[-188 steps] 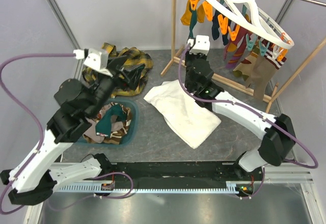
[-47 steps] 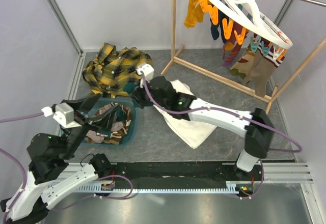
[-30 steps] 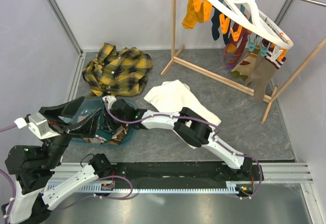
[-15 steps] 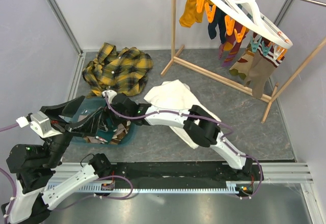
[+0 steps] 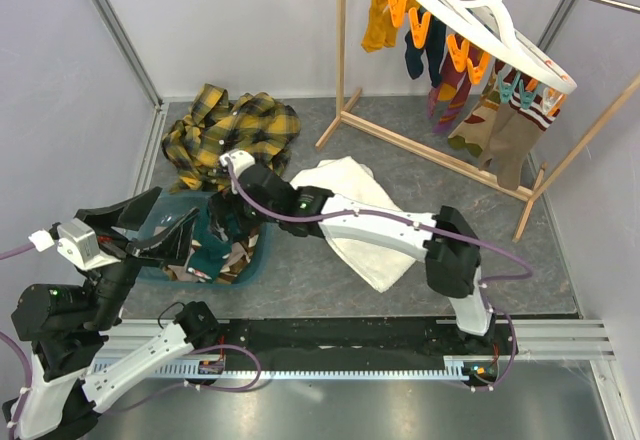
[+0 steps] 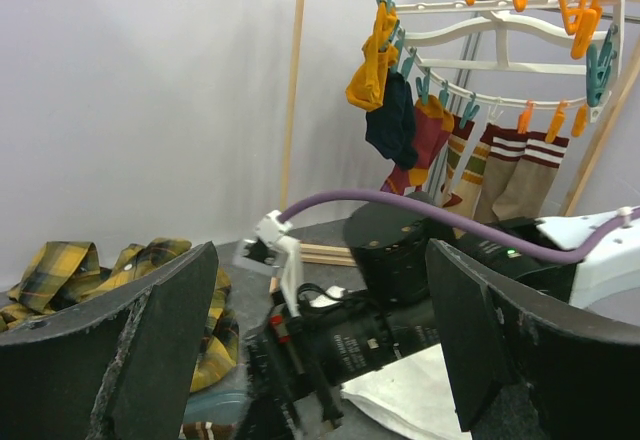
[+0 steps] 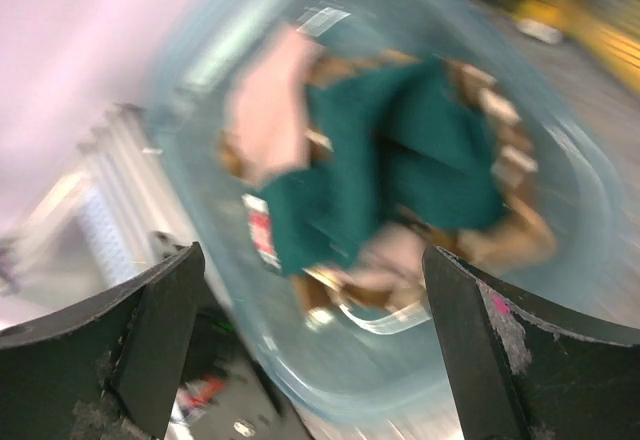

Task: Remove the socks clipped to the hanger

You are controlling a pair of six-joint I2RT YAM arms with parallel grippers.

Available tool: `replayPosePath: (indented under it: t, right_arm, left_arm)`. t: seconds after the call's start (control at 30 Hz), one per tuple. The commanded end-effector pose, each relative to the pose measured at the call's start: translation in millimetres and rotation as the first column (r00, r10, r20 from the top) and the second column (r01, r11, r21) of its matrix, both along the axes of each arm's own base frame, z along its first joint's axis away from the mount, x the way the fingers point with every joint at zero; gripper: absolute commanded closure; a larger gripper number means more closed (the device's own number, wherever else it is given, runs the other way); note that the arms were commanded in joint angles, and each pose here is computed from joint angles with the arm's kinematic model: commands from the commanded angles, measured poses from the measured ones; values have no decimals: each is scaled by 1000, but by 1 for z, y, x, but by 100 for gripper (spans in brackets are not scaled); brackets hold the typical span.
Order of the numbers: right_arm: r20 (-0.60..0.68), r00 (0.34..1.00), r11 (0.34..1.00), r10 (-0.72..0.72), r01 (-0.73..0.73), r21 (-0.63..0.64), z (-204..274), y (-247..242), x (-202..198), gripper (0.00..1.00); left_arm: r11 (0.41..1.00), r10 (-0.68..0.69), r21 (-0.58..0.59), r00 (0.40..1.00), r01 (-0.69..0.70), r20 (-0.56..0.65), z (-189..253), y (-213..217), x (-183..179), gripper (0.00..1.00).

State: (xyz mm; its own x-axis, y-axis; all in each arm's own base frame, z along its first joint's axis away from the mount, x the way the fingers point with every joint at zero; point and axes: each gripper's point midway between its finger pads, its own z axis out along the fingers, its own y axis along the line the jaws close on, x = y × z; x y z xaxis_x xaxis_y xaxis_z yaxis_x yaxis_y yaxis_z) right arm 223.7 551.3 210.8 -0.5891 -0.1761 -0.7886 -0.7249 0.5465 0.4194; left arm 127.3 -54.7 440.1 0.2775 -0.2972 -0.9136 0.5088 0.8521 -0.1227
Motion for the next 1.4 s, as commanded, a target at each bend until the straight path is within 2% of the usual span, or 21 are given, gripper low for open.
replayPosePath:
  t: [0.0, 0.03, 0.1, 0.2, 0.27, 0.3, 0.43, 0.5, 0.83, 1.37]
  right_arm:
    - [146, 962, 971, -232, 237, -25, 42, -61, 25, 2]
    - [182, 935, 950, -304, 311, -13, 58, -83, 32, 2]
    - [209, 908, 930, -363, 368, 18, 84, -111, 31, 2]
    - [251, 851, 880, -462, 474, 14, 92, -151, 36, 2]
    - [264, 810, 847, -524, 530, 55, 111, -180, 35, 2]
    - [264, 795, 834, -547, 544, 89, 128, -195, 31, 2]
    - [282, 745, 794, -604, 594, 129, 145, -234, 26, 2]
    - [276, 722, 771, -635, 614, 168, 157, -253, 22, 2]
    - [260, 674, 722, -691, 664, 197, 149, -293, 13, 2]
    - [246, 641, 686, -727, 689, 233, 155, -306, 13, 2]
  left_arm:
    - [1000, 16, 14, 1000, -16, 23, 6, 3, 0, 8]
    - [1000, 14, 19, 1000, -14, 14, 4, 1, 2, 8]
    - [999, 11, 44, 1000, -10, -10, -5, -8, 8, 8]
    - [998, -15, 55, 999, 17, -36, -13, -19, 12, 8]
    - [997, -31, 64, 998, 35, -56, -17, -30, 18, 8]
    - [997, -36, 66, 998, 40, -58, -17, -33, 19, 8]
    - [993, -58, 96, 995, 65, -78, -27, -52, 29, 8]
    - [993, -90, 74, 991, 97, -100, -30, -63, 32, 8]
    - [984, -146, 78, 975, 161, -168, -50, -93, 43, 8]
    - [983, -154, 72, 972, 169, -180, -54, -97, 45, 8]
